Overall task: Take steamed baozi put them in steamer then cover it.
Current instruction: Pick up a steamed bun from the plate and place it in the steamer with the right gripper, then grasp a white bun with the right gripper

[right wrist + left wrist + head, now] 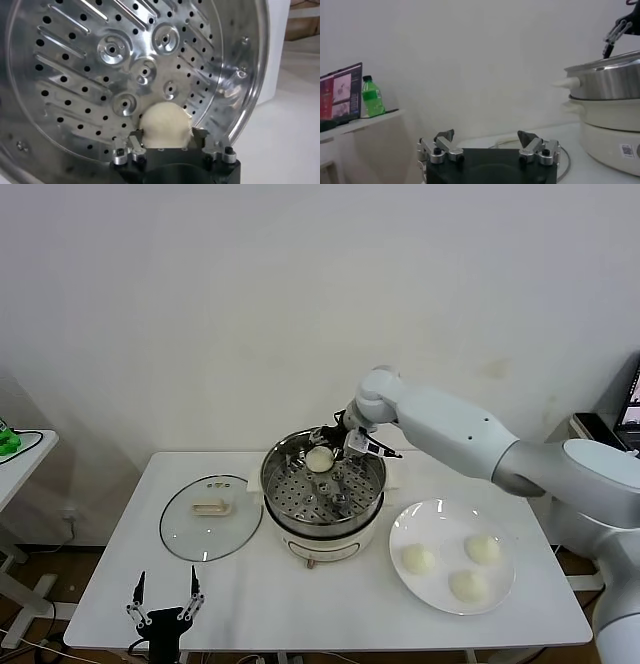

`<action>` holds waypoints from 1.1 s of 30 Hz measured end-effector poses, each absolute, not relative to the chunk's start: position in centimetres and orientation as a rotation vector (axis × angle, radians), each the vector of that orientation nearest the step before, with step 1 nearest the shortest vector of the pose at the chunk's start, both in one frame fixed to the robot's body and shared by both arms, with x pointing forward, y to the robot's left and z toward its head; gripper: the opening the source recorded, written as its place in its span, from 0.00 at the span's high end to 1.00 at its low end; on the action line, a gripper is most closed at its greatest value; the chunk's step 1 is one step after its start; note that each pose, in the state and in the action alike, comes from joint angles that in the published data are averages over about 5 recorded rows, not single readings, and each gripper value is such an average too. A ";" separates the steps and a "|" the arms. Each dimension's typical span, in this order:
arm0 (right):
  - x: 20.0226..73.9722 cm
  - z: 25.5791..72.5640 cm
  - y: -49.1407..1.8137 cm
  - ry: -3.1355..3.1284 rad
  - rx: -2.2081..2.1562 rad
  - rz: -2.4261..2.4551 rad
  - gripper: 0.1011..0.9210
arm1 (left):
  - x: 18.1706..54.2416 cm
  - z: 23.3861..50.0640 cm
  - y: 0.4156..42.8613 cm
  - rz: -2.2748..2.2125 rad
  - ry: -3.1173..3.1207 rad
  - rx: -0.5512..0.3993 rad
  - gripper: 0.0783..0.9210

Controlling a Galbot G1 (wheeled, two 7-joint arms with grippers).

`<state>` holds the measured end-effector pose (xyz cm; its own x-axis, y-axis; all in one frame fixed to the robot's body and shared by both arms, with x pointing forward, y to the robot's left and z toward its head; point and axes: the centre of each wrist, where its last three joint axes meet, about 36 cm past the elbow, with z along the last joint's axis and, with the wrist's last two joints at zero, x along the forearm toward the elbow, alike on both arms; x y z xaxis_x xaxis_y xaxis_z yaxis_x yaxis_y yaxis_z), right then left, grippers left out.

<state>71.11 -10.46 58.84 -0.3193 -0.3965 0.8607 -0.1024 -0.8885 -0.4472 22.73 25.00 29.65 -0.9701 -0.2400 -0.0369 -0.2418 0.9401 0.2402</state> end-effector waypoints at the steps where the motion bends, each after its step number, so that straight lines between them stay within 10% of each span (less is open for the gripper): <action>1: 71.0 59.1 -10.5 0.644 -1.707 -2.323 0.12 | 22.7 29.7 25.0 0.384 3.087 -0.382 0.12; 18: 66.9 69.3 -19.9 1.026 -1.674 -2.468 0.12 | 22.7 30.2 24.3 0.389 3.082 -0.300 0.12; 33: 60.8 64.6 -32.5 1.650 -1.901 -2.538 0.12 | 23.5 30.3 24.2 0.400 3.069 -0.261 0.12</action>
<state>60.83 -32.46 64.56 -0.3681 -0.1706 0.9140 -0.7662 -0.5012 -0.4022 23.48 24.24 30.31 -0.9852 -0.1615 -0.0571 -0.1707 0.9527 0.2516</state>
